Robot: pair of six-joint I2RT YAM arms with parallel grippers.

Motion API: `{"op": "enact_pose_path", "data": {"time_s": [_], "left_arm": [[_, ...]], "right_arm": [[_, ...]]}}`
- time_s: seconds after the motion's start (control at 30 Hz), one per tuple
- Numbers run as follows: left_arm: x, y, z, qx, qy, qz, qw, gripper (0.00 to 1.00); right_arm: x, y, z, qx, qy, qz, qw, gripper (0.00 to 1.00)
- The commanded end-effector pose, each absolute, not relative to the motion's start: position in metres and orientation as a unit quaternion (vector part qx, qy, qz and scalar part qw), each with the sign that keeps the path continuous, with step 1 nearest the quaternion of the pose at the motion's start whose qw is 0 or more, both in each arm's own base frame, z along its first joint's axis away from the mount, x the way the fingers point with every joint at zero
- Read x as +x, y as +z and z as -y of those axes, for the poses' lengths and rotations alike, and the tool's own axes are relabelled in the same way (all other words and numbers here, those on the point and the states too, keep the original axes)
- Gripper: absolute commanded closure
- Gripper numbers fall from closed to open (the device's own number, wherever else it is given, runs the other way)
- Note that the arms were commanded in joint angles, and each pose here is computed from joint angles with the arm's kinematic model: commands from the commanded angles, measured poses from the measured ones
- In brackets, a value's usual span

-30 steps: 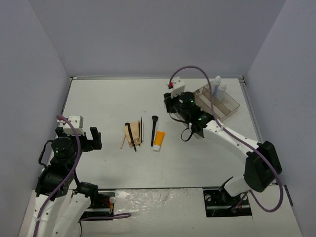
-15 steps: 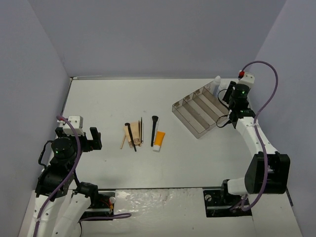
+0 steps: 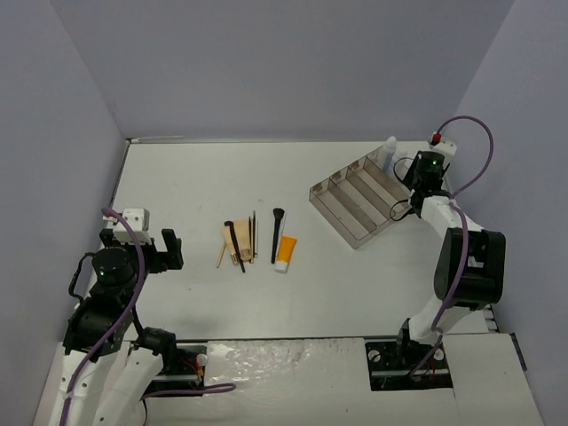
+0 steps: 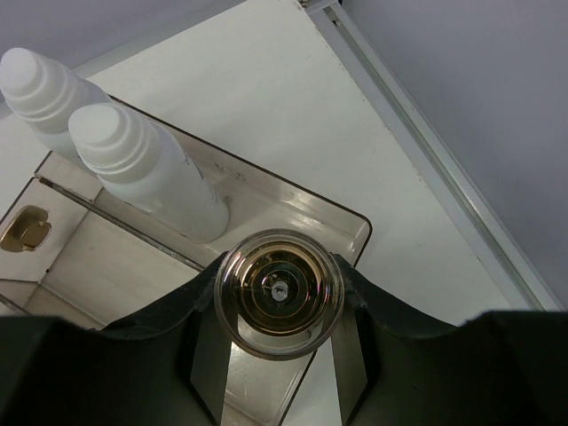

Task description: Organize the makeup

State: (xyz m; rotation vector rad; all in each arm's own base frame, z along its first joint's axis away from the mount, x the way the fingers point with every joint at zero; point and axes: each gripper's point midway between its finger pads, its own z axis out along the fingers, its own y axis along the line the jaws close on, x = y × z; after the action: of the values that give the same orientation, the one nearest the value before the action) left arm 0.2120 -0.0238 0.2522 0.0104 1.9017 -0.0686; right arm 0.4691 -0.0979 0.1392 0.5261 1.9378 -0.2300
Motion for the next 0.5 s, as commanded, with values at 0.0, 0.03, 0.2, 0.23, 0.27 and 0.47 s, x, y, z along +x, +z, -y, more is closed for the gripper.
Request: {"op": "enact_pose_path", "data": {"time_s": [0.0,0.03,0.2,0.23,0.27,0.47], "left_arm": [[0.222,0.269,0.026,-0.004,-0.039,-0.796,0.604,0.03],[0.222,0.269,0.026,-0.004,-0.039,-0.797,0.603,0.03],[0.223,0.268,0.027,-0.003,-0.039,-0.798,0.601,0.03],[0.223,0.268,0.027,-0.003,-0.039,-0.799,0.601,0.03],[0.223,0.268,0.027,-0.003,-0.039,-0.799,0.600,0.03],[0.223,0.268,0.028,-0.002,-0.041,-0.799,0.600,0.03]], "right_arm": [[0.505,0.196,0.110,0.218,-0.104,-0.747,0.619,1.00],[0.507,0.192,0.111,0.217,-0.106,-0.749,0.617,1.00],[0.513,0.166,0.111,0.208,-0.108,-0.762,0.604,1.00],[0.514,0.159,0.111,0.205,-0.109,-0.766,0.600,1.00],[0.515,0.151,0.111,0.204,-0.110,-0.771,0.594,1.00],[0.517,0.124,0.109,0.192,-0.111,-0.788,0.575,0.96]]}}
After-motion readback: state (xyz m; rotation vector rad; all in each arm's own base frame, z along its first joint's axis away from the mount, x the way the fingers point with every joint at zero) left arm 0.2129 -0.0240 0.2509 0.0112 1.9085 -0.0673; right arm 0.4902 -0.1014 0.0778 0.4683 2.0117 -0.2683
